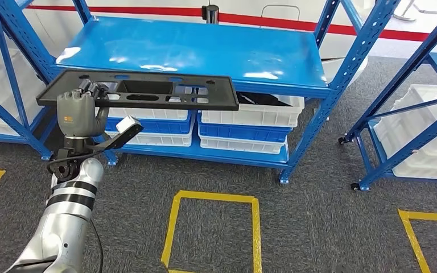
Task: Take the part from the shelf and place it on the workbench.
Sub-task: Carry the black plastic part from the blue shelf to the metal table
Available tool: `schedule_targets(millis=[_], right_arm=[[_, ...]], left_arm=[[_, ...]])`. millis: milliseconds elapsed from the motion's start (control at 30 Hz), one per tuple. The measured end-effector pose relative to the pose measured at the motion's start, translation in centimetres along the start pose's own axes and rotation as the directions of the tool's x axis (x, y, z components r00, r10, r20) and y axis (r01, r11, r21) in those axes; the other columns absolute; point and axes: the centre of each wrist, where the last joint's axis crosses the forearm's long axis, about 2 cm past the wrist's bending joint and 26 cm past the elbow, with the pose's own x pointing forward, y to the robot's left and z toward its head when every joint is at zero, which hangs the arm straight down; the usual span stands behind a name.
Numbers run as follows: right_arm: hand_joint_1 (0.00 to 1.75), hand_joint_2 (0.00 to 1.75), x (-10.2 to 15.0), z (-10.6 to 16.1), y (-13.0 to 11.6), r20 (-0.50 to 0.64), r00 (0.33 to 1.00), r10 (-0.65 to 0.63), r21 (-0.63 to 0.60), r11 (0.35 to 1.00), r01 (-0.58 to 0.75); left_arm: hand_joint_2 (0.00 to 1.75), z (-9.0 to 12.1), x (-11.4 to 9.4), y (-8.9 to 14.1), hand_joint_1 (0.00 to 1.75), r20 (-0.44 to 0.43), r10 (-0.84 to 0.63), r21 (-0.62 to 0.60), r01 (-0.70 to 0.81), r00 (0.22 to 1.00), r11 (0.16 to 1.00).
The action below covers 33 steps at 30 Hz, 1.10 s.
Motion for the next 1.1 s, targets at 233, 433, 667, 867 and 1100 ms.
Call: schedule_targets(millis=[233,433,667,867,1100], right_arm=[[0.0,0.0,-0.37,0.17,0.27,-0.008,1.0,-0.004,0.004,1.0,0.004],[0.0,0.0,-0.54,0.22,0.12,-0.008,1.0,-0.008,0.0,1.0,0.008],[0.0,0.0,-0.67,0.28,0.25,0.002,1.0,-0.002,-0.003,1.0,0.002],[0.0,0.0,-0.31,0.15,0.2,0.034,0.999,0.009,-0.032,0.999,-0.008],[0.0,0.0,0.01,0.02,0.19,0.093,0.996,0.009,-0.024,1.0,-0.007]], left_arm=[[1.75,-0.02,0.22,-0.03,1.75,-0.007,0.012,0.006,-0.012,1.0,1.0],[1.75,-0.43,0.46,0.13,1.75,0.001,0.01,0.014,-0.01,1.0,1.0],[1.75,-0.52,0.64,0.16,1.75,0.002,0.007,0.015,-0.007,1.0,1.0],[1.75,-0.34,0.64,0.15,1.75,-0.002,0.005,0.013,-0.004,1.0,1.0],[1.75,0.22,0.32,0.17,1.75,-0.01,-0.004,0.009,0.004,1.0,1.0]])
